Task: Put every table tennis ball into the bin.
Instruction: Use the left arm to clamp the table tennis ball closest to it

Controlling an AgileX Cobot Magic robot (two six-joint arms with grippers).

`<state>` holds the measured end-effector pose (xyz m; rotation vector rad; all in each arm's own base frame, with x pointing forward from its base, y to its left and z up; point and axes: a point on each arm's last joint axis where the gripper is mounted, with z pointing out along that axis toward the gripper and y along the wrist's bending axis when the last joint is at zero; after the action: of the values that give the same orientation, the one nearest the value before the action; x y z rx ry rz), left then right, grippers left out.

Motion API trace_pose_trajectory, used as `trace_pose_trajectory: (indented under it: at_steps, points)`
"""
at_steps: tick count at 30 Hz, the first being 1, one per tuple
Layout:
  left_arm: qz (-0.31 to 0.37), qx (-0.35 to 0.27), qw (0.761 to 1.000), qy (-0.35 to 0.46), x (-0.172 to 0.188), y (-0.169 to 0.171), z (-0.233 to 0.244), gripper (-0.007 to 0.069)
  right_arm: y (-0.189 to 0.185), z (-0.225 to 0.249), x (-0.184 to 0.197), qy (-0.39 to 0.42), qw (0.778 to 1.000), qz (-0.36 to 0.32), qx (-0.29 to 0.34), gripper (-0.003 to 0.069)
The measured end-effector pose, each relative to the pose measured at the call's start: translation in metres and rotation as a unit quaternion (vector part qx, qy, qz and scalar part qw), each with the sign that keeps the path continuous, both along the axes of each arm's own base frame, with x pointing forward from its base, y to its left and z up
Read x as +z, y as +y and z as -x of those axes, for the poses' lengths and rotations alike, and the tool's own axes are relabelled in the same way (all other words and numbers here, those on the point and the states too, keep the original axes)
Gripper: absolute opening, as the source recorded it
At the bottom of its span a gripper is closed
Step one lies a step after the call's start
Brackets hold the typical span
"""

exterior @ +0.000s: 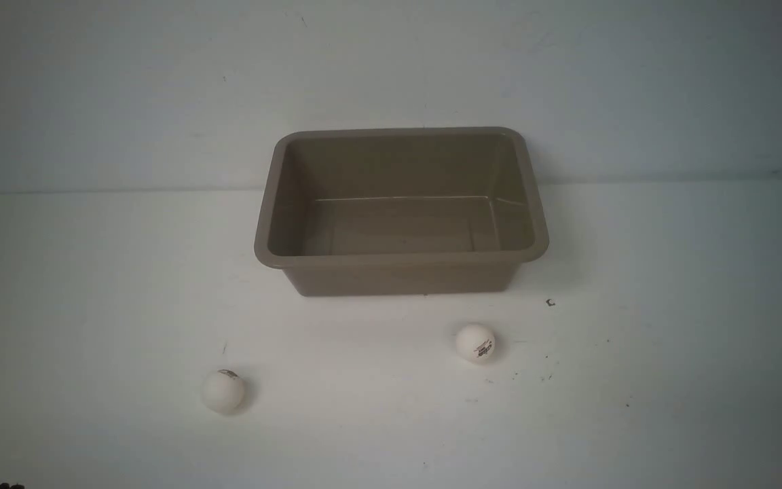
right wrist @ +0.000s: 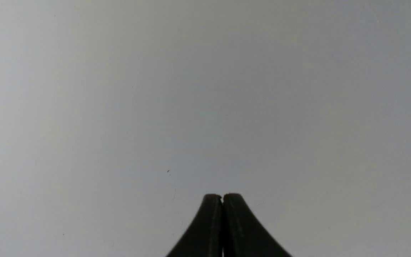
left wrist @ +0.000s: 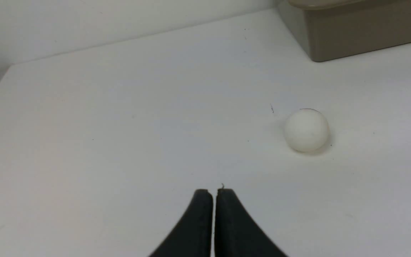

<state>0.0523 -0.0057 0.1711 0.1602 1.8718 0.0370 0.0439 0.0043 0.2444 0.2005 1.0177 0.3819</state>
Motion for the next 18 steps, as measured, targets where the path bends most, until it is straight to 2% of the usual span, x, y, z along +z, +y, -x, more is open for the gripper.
trace_pose_trajectory:
  at_steps: [3,5,7,8,9,11,16,18]
  points:
    - [0.003,0.0,1.0,-0.001,0.0,0.0,0.0,-0.0004,0.0,0.0,0.0,0.0,1.0,-0.001,0.0,-0.0013]
    - [0.028,0.002,1.0,-0.002,0.001,-0.001,0.0,-0.0004,0.0,0.0,0.0,0.001,1.0,-0.001,0.0,-0.0013]
    - [0.138,0.01,0.99,0.0,0.002,-0.006,0.0,-0.0004,0.0,0.0,0.0,0.003,1.0,-0.001,0.0,-0.0013]
    - [0.144,-0.011,0.99,0.0,0.002,-0.006,0.0,-0.0004,0.0,0.0,-0.001,0.003,1.0,-0.001,0.0,-0.0013]
    - [0.259,0.006,0.966,0.003,0.005,-0.011,0.0,-0.0004,0.0,0.0,-0.001,0.005,1.0,-0.001,-0.001,-0.0013]
    - [0.322,0.018,0.947,-0.004,0.008,-0.013,-0.001,-0.0004,0.0,-0.001,-0.002,0.012,1.0,-0.002,-0.002,-0.0013]
    - [0.341,0.026,0.939,-0.042,0.014,-0.01,-0.002,-0.0004,-0.002,-0.004,-0.007,0.045,0.999,-0.003,-0.009,-0.0013]
    - [0.373,0.038,0.924,-0.073,0.02,-0.007,-0.003,-0.0004,-0.003,-0.006,-0.012,0.073,0.997,-0.005,-0.015,-0.0013]
